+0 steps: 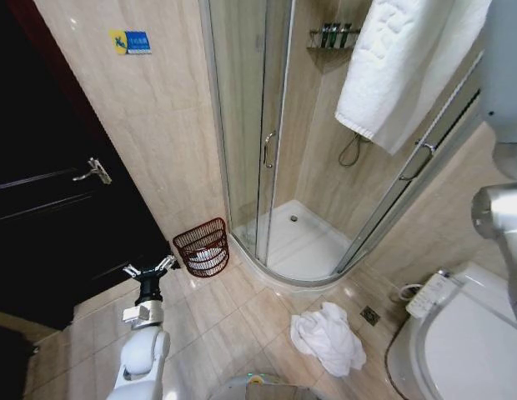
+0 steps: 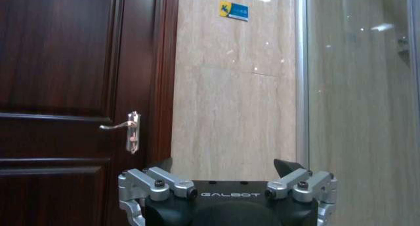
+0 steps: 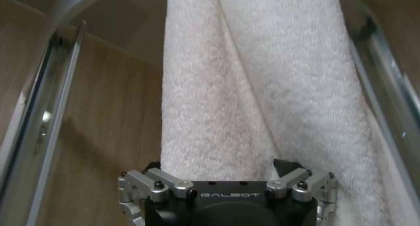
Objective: Discard the used towel into the hamper.
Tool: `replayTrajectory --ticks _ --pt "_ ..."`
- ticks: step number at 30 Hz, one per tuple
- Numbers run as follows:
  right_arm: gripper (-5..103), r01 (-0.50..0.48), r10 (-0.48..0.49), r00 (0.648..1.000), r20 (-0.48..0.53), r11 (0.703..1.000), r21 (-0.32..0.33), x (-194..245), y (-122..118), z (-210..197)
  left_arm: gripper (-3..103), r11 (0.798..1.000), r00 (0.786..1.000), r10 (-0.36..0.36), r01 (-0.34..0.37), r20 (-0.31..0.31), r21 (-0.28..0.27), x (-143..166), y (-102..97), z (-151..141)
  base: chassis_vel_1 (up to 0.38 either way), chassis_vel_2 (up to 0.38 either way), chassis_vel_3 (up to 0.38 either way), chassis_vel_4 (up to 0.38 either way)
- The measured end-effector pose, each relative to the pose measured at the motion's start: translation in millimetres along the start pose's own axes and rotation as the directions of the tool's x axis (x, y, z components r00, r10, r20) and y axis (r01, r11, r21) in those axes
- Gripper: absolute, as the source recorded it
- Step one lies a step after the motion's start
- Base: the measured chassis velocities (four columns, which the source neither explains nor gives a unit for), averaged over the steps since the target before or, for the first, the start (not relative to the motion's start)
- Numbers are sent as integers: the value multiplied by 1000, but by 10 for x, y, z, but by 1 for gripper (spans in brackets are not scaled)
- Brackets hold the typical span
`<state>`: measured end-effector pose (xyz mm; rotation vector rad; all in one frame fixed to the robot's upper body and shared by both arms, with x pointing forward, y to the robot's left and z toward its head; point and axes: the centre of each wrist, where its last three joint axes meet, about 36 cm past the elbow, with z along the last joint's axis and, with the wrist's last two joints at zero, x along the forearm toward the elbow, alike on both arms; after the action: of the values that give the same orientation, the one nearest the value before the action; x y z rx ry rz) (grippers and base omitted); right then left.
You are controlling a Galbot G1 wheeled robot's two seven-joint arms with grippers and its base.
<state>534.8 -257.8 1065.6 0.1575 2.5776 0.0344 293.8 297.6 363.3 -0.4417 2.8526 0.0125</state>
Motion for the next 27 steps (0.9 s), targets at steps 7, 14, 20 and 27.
replayTrajectory --ticks 7,14,20,27 --pt "84 27 -29 999 -35 998 -54 9 -5 -40 100 1000 1000 4 -4 13 4 -49 39 -6 0 0 0 0" --pt "62 31 -32 999 -43 999 -33 18 3 -17 100 1000 1000 7 -7 22 9 -75 86 -26 0 0 0 0" --pt "35 39 -40 998 -44 999 -13 32 5 78 100 1000 999 1 -2 39 8 -134 115 -54 0 0 0 0" --pt "14 52 -52 998 -36 999 -6 65 -4 155 100 1000 999 -19 18 47 15 -136 100 -46 0 0 0 0"
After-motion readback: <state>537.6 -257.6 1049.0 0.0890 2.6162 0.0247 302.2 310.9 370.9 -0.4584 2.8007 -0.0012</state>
